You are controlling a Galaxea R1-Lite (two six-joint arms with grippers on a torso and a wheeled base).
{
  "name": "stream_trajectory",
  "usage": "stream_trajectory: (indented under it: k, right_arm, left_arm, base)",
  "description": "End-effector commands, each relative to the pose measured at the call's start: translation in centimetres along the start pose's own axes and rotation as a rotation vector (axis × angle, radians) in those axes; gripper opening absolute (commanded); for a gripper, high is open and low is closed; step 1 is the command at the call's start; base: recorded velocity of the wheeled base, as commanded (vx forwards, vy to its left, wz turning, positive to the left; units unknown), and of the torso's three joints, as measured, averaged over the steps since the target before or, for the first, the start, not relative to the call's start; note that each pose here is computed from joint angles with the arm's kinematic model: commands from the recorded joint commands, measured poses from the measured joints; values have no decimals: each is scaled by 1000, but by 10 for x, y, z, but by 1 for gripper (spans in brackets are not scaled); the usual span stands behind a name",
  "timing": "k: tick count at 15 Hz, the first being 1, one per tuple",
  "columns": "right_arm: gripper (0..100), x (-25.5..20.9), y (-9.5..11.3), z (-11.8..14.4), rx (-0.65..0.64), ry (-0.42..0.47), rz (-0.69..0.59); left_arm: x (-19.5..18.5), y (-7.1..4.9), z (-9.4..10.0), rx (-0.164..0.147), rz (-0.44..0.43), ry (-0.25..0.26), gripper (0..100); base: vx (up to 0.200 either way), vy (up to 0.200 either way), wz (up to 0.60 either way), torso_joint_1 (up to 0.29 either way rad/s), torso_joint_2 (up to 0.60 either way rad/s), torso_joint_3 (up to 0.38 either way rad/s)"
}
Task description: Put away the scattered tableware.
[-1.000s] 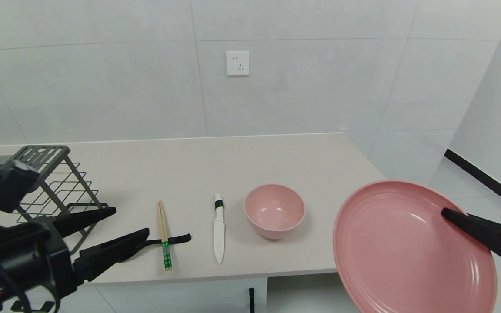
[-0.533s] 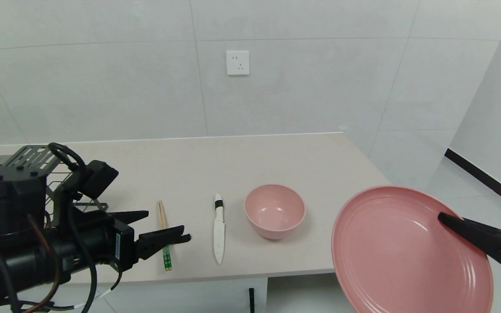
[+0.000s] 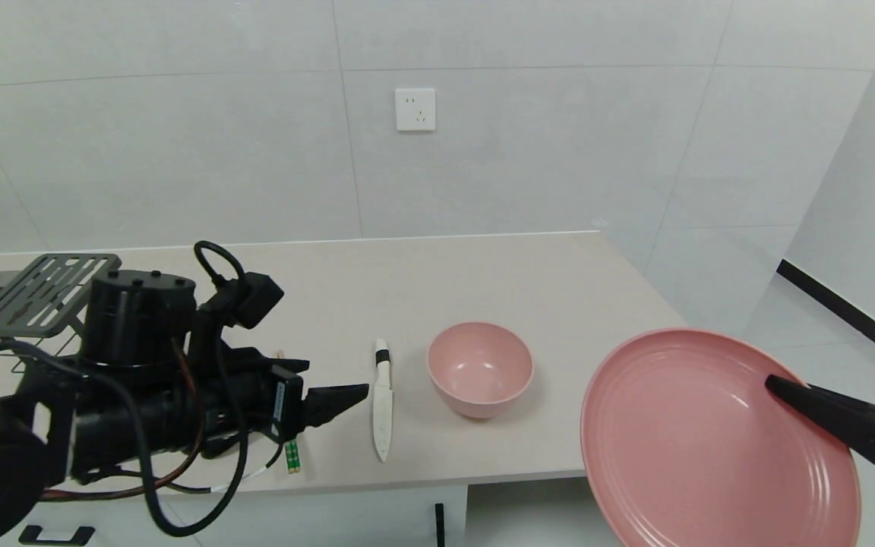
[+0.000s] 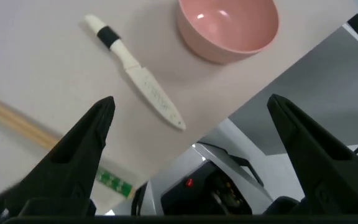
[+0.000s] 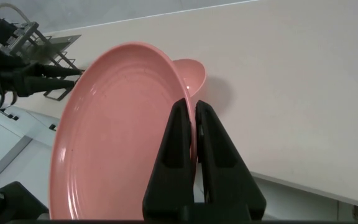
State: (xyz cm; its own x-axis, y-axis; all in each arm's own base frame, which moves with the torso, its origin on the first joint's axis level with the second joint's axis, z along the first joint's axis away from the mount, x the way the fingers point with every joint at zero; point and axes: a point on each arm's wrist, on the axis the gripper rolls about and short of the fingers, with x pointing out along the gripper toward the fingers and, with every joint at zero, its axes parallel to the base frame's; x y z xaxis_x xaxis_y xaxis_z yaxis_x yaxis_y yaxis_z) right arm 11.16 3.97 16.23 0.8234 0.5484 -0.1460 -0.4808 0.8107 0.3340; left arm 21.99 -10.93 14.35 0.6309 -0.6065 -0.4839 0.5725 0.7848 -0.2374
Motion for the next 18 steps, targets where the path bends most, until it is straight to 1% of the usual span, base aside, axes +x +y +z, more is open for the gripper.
stream_trajectory:
  k: [1, 3, 4, 6, 8, 10, 11, 12, 13, 14, 15, 18]
  right_arm:
    - [0, 0, -1, -1, 3, 7, -2]
    - [0, 0, -1, -2, 3, 8, -2]
    - [0, 1, -1, -2, 4, 11, -3]
    - [0, 5, -3, -3, 10, 29, -9]
    - [0, 6, -3, -4, 13, 39, -12]
    - [0, 7, -4, -4, 14, 42, -13]
    - [0, 7, -3, -4, 13, 41, -12]
    - [0, 7, -3, -4, 13, 41, -12]
    - [0, 7, -3, -4, 13, 41, -12]
    - [0, 7, -3, -3, 12, 38, -11]
    - [0, 7, -4, -3, 13, 37, -13]
    - [0, 7, -3, -3, 11, 36, -12]
  left_arm:
    - [35, -4, 1, 16, -36, 38, 100]
    - [51, -4, 5, 25, -36, 25, 100]
    - [65, -1, 10, 33, -25, -5, 100]
    - [81, 2, 10, 42, -30, -34, 100]
    - [95, 4, 4, 45, -36, -40, 100]
    - [112, 5, 4, 14, -44, -58, 100]
    - [122, 2, 9, -18, -53, -77, 100]
    - [127, -2, 13, -42, -39, -91, 100]
    - [127, -2, 13, -42, -39, -91, 100]
    - [138, -6, 16, -78, -25, -97, 100]
    - [144, -6, 17, -89, -27, -98, 100]
    - [158, -2, 6, -97, -18, -61, 100]
  base:
    - [0, 0, 0, 0, 0, 0]
    - [0, 0, 0, 0, 0, 0]
    - [0, 0, 0, 0, 0, 0]
    - [0, 0, 0, 0, 0, 0]
    - [0, 0, 0, 0, 0, 0]
    - [0, 0, 0, 0, 0, 0]
    - [0, 0, 0, 0, 0, 0]
    - [0, 0, 0, 0, 0, 0]
    - [0, 0, 0, 0, 0, 0]
    - [0, 0, 0, 0, 0, 0]
    - [0, 0, 0, 0, 0, 0]
    - [0, 0, 0, 0, 0, 0]
